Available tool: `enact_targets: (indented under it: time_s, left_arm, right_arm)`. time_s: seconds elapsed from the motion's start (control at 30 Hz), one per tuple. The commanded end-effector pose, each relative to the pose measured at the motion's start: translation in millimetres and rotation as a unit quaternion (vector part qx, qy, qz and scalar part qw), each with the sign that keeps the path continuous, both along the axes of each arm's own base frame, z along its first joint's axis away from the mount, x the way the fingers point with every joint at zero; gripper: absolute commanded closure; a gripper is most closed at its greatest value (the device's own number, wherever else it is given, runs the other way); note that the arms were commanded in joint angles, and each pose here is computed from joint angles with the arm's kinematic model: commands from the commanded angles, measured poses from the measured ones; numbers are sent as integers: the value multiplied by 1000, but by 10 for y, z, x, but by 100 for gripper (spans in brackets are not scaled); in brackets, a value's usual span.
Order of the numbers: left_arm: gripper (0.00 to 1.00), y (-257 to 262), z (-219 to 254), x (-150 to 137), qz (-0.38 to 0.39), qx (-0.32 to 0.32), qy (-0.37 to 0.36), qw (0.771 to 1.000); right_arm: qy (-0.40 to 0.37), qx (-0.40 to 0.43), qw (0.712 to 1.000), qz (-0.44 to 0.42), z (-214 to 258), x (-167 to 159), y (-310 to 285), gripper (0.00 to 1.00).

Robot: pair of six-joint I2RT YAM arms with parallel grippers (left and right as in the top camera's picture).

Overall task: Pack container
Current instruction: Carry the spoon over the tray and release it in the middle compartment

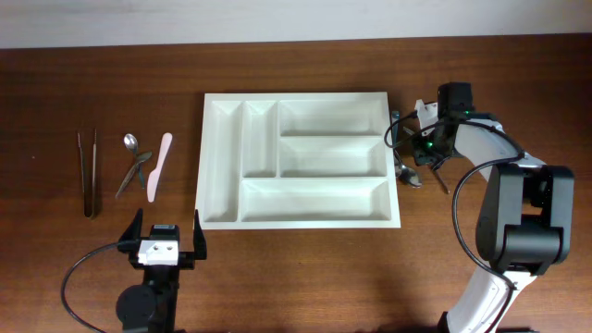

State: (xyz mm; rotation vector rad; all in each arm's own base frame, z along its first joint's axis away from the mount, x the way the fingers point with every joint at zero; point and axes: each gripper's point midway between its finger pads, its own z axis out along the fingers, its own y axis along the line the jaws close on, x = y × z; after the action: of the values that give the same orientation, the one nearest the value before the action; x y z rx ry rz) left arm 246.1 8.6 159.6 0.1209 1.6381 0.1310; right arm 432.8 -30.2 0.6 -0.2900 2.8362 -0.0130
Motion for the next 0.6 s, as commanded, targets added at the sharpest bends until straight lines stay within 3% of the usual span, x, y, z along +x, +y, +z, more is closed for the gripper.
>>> enact_targets:
  time_s: [0.0,0.27,0.57]
  left_arm:
    - [1,-12,-8,-3,-5,4,-1,1000]
    - [1,-12,-8,-3,-5,4,-1,1000]
    - [1,-12,-8,-3,-5,4,-1,1000]
  right_arm:
    - [22,5,1000,-6,-158,-62,9,96]
    - [15,-5,1000,-8,-65,13,-31,96]
    - [-35,-9,999,-8,562,443,-65,96]
